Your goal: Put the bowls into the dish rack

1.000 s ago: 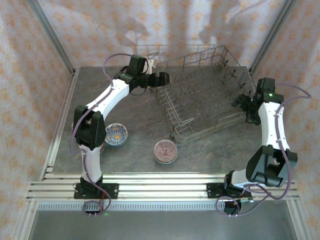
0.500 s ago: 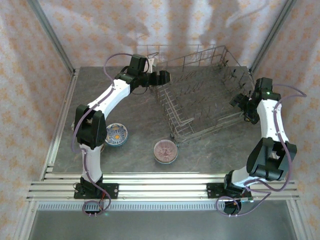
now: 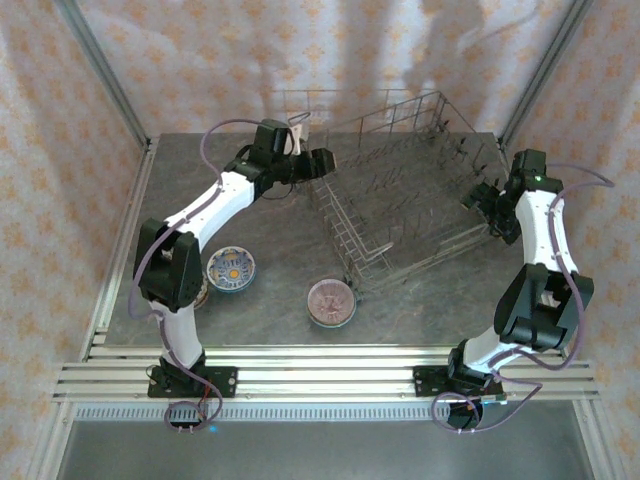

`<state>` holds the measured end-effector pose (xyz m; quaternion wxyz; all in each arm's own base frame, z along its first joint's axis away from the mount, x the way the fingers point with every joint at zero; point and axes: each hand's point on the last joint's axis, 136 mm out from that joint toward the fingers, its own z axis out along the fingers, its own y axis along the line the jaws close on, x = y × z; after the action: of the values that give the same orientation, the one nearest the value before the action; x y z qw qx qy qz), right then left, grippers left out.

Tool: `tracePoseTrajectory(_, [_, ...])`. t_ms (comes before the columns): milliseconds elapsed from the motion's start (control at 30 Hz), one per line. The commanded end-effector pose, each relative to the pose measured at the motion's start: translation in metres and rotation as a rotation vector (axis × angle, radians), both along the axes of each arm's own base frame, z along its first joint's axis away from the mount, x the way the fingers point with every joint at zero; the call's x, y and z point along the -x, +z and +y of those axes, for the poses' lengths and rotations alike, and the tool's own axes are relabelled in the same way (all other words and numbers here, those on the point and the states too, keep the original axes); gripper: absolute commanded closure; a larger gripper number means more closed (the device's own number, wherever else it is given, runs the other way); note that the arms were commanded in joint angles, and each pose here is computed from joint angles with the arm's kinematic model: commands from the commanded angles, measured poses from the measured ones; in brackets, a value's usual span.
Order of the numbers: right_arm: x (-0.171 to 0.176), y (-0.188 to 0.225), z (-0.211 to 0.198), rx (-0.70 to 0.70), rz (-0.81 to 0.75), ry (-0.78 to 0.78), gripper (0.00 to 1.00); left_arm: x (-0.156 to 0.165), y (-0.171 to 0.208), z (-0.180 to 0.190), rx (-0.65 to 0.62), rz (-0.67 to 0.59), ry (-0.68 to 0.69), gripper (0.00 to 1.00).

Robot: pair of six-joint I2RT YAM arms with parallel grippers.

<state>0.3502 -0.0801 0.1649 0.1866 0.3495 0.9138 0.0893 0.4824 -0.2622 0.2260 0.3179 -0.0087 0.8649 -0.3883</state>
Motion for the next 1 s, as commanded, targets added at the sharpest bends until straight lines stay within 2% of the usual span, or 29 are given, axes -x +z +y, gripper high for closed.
tracePoseTrajectory(0, [-0.022, 0.009, -0.008, 0.027, -0.061, -0.006, 0.01, 0.035, -0.006, -0.029, -0.003, 0.021, -0.112, 0.31])
tracePoseTrajectory(467, [-0.042, 0.017, -0.021, 0.042, -0.055, 0.017, 0.01, 0.075, 0.002, -0.056, 0.022, 0.049, -0.131, 0.31])
tracePoseTrajectory(733, [-0.046, 0.017, -0.029, 0.08, -0.031, 0.033, 0.01, 0.091, -0.001, -0.052, -0.006, 0.057, -0.12, 0.31])
tracePoseTrajectory(767, [-0.047, 0.019, -0.029, 0.083, -0.032, 0.037, 0.01, 0.091, -0.001, -0.05, -0.009, 0.055, -0.113, 0.29])
tracePoseTrajectory(833, [-0.048, 0.021, -0.031, 0.095, -0.025, 0.041, 0.01, 0.091, -0.001, -0.047, -0.03, 0.054, -0.103, 0.19])
tracePoseTrajectory(967, [-0.038, 0.027, -0.043, 0.169, 0.015, 0.022, 0.01, 0.089, 0.005, -0.039, -0.092, 0.05, -0.092, 0.09])
